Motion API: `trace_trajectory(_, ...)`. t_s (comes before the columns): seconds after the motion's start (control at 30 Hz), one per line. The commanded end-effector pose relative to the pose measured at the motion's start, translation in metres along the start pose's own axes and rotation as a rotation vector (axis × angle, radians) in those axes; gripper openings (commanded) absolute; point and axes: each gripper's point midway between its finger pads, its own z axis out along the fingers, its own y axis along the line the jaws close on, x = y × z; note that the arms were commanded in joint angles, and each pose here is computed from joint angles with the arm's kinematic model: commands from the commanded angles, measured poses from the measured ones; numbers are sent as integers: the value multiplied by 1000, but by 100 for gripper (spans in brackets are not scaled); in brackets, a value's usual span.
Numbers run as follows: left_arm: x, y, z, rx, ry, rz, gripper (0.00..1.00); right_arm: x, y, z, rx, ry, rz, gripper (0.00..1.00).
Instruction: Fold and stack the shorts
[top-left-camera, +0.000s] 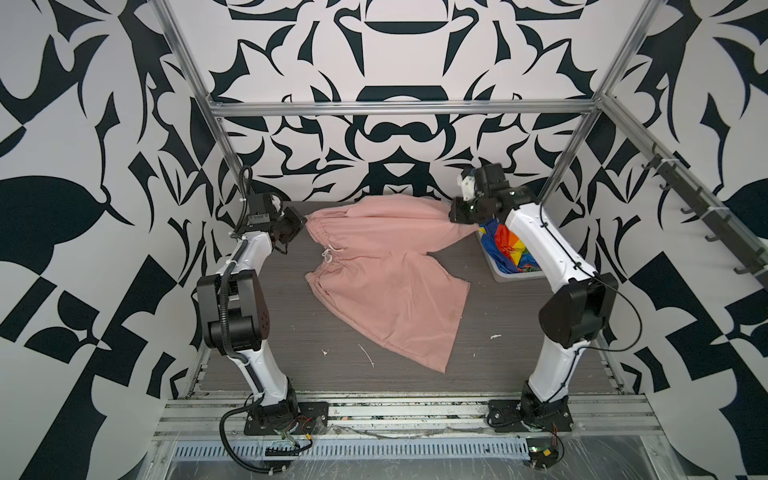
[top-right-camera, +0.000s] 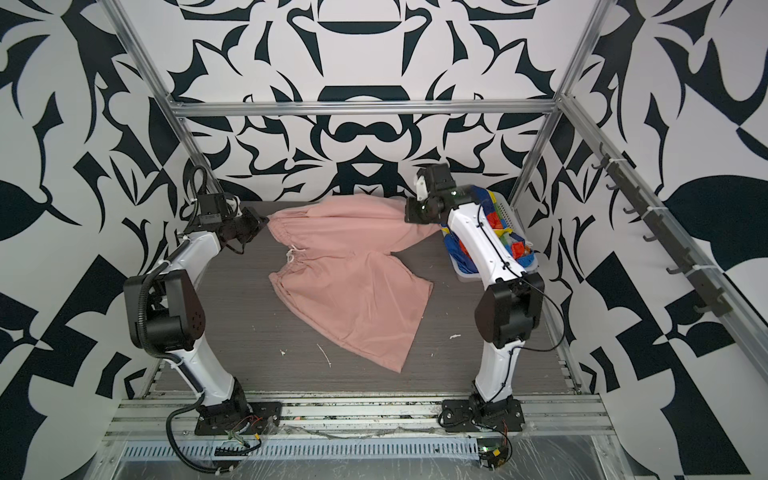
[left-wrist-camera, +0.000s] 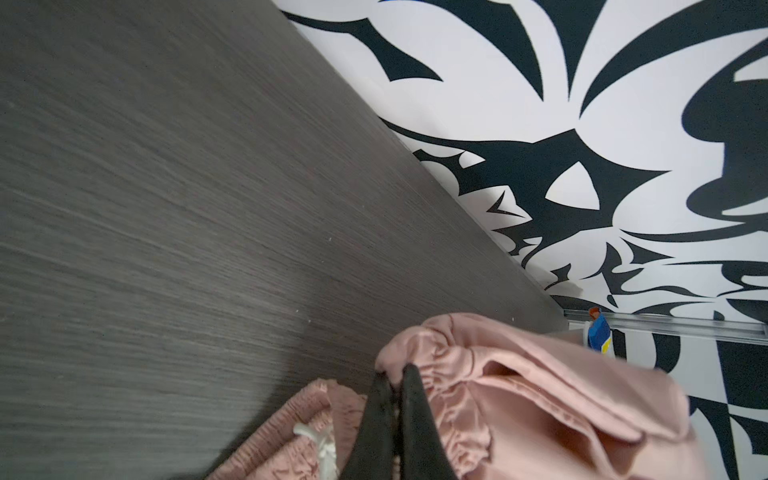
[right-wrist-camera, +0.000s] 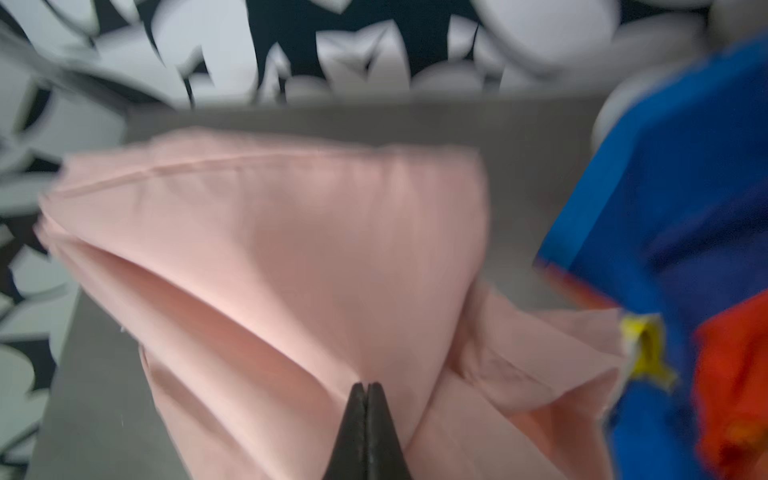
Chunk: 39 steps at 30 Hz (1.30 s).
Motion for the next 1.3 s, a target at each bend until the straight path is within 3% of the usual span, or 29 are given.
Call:
trace_trajectory(0.0, 13, 20, 8, -7, 26, -60, 0, 91, -21, 53, 44, 220, 32, 9)
trace_trajectory(0.13, 32, 44, 11, -53, 39, -91, 0, 138, -14, 56, 5, 315, 36, 37)
trace_trajectory(0.27, 46, 60, 15, -101, 71, -97, 0, 101, -19, 26, 23, 212, 38, 60)
trace_trajectory(0.37, 52, 64, 16, -111, 85, -97, 0, 66, -31, 23, 41, 152, 65, 72)
trace_trajectory(0.67, 60, 54, 15, -116, 108, -50, 0, 29, -36, 93, 17, 190, 133, 74)
trace_trajectory(0.77, 63, 52, 16, -116, 116, -43, 0, 26, -48, 109, 64, 206, 130, 69)
trace_trajectory(1.27, 67, 50, 19, -126, 130, -12, 0, 35, -87, 143, 163, 235, 88, 65)
